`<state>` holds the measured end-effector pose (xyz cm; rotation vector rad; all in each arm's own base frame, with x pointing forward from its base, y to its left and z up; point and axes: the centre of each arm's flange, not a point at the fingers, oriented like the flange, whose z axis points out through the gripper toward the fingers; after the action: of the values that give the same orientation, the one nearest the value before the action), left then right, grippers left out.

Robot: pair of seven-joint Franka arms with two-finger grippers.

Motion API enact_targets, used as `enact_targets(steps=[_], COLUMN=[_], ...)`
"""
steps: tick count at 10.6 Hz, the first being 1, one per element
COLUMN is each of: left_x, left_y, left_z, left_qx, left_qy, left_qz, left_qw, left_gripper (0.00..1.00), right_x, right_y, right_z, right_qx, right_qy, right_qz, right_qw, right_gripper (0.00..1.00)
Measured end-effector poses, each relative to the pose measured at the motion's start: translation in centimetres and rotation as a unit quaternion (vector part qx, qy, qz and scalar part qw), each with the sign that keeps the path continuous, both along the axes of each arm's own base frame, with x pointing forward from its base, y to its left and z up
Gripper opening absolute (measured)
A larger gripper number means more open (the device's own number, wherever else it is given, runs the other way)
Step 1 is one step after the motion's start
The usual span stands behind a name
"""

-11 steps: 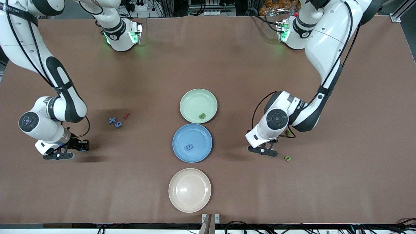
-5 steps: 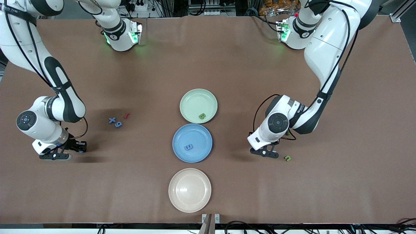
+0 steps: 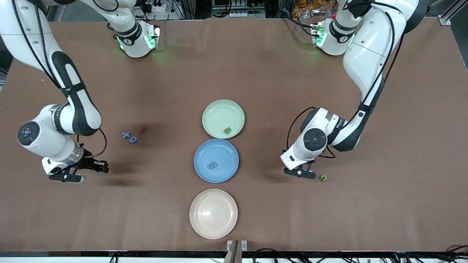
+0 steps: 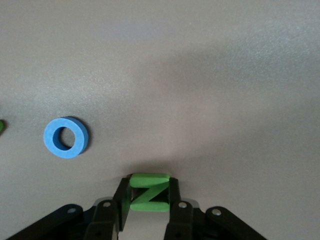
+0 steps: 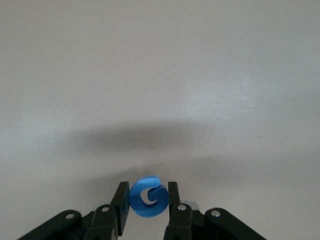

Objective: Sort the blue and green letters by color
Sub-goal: 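Drop the G on the blue plate while the left gripper drops Z on green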

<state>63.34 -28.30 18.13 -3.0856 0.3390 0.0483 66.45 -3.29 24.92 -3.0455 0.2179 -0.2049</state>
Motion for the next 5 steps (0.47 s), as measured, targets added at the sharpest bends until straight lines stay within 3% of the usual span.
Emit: enact_targets(steps=[5], left_x=[0.4], left_y=[-0.7], left_z=[1.8], left_qx=[-0.011], left_qy=[-0.013], left_qz=[0.012], left_qw=[1.0], left_gripper=[0.34], right_x=[0.5], right_y=[13.7], right_z=[2.6], right_qx=[0.008], right_qy=[-0.017], right_qz=[-0.04], right_qw=[0.999], right_gripper=[0.35])
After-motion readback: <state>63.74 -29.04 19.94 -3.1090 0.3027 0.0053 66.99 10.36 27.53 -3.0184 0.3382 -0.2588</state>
